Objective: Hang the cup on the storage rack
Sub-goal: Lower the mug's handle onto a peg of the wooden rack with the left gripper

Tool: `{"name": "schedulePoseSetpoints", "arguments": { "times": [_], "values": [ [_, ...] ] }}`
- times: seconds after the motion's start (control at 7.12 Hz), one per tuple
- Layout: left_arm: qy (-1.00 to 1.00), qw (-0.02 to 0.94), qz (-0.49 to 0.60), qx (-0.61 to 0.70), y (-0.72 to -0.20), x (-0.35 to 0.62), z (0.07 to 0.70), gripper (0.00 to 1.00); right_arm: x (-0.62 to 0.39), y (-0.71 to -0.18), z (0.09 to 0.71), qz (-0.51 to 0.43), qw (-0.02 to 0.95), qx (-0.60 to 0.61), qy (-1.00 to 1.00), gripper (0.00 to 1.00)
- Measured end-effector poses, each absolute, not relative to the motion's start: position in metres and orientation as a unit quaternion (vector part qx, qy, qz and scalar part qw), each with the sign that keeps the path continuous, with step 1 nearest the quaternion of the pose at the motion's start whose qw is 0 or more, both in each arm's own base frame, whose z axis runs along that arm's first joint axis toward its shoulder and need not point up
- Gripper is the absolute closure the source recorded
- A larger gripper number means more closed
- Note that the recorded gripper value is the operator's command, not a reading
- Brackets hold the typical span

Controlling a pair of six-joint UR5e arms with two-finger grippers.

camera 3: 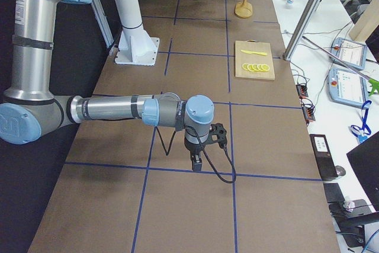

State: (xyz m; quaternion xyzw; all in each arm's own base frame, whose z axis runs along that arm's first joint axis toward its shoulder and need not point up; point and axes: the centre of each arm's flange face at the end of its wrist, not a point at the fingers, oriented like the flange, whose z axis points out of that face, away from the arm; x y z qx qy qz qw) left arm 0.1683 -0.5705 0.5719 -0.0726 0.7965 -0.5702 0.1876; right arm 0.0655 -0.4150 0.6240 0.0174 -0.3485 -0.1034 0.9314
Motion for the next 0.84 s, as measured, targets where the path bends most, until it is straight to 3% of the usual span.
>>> {"name": "schedulePoseSetpoints", "arguments": {
  "times": [0.14,0.28,0.42,0.56,0.7,0.84],
  "values": [
    [0.796,0.188,-0.571,-0.073,-0.5700,0.1683,0.5730,0.91,0.0655,-0.4150,0.6240,-0.103,0.931,0.017,-0.348,0.00],
    [0.795,0.188,-0.572,-0.073,-0.5695,0.1682,0.5738,0.81,0.0655,-0.4150,0.6239,-0.103,0.931,0.018,-0.348,0.00],
    [0.795,0.188,-0.572,-0.073,-0.5692,0.1680,0.5743,0.65,0.0655,-0.4150,0.6239,-0.103,0.931,0.018,-0.348,0.00],
    [0.795,0.187,-0.572,-0.073,-0.5688,0.1677,0.5747,0.31,0.0655,-0.4150,0.6239,-0.103,0.931,0.018,-0.348,0.00],
    [0.795,0.187,-0.572,-0.073,-0.5682,0.1674,0.5753,0.27,0.0655,-0.4150,0.6239,-0.103,0.931,0.018,-0.348,0.00],
    [0.796,0.187,-0.571,-0.073,-0.5675,0.1670,0.5755,0.01,0.0655,-0.4150,0.6239,-0.103,0.931,0.018,-0.348,0.00]
  ]
}}
